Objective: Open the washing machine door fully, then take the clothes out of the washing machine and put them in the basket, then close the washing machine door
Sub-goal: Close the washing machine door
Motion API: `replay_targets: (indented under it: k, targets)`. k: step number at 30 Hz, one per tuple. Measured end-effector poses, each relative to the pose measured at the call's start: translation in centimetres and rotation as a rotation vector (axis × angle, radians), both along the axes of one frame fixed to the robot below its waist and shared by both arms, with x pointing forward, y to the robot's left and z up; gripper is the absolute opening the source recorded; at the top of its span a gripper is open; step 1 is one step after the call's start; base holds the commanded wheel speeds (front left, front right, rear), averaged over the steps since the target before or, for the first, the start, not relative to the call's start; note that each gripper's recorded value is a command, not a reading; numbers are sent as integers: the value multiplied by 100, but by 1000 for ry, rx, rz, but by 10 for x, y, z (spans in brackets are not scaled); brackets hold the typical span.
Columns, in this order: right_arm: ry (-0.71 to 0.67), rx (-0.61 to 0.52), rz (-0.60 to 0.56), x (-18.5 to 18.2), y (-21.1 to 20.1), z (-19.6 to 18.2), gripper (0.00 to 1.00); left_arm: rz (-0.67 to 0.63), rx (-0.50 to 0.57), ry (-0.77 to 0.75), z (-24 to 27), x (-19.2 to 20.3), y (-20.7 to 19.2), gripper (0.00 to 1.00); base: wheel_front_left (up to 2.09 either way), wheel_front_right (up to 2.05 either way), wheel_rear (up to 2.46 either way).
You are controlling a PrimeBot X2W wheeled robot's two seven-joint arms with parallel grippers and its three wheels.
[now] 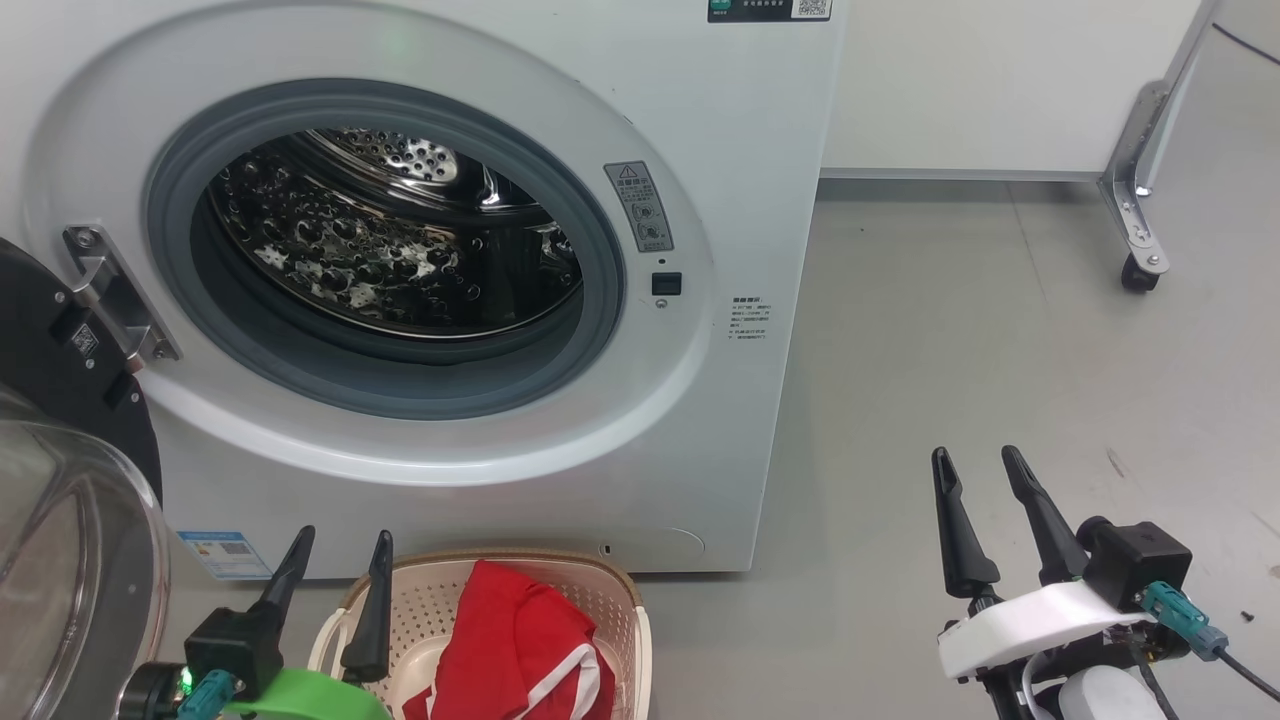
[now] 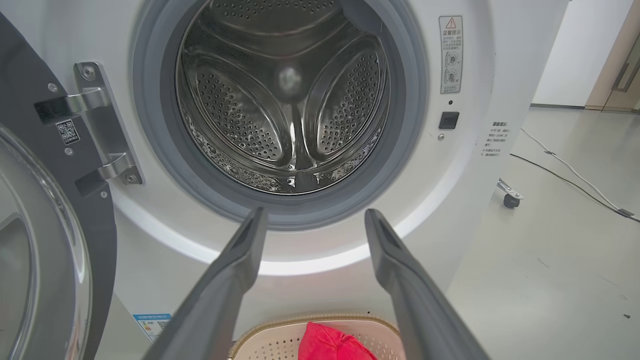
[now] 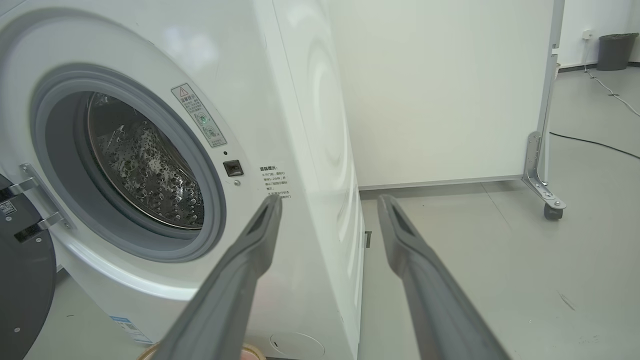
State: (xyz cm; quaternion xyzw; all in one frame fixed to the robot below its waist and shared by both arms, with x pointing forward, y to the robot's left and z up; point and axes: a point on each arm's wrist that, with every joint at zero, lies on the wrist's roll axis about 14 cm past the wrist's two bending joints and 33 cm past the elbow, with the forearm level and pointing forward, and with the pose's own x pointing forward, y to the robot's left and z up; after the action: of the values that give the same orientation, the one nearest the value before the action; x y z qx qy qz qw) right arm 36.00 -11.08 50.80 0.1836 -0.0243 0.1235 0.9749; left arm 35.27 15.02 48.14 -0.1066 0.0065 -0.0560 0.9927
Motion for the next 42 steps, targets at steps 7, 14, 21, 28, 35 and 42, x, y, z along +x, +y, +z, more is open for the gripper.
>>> replay_targets:
  k: [7, 14, 21, 28, 35, 42]
  targets:
    - [1, 0, -1, 0, 0, 0, 100, -1, -1, -2, 1, 0, -1, 100, 0, 0, 0]
    - [0, 1, -2, 0, 0, 0, 100, -3, -2, -7, 2, 0, -1, 100, 0, 0, 0]
    - [3, 1, -3, 0, -1, -1, 100, 0, -11, -1, 0, 0, -1, 100, -12, 12, 0]
    - [6, 1, -3, 0, -1, -2, 100, 0, -12, 2, -1, 0, -1, 100, -38, 38, 0]
    - [9, 1, -3, 0, -1, -3, 100, -2, -12, 4, -1, 0, -2, 100, -66, 66, 0]
    - [11, 2, -4, 0, -1, -4, 100, -3, -12, 4, -1, 1, -2, 100, -96, 96, 0]
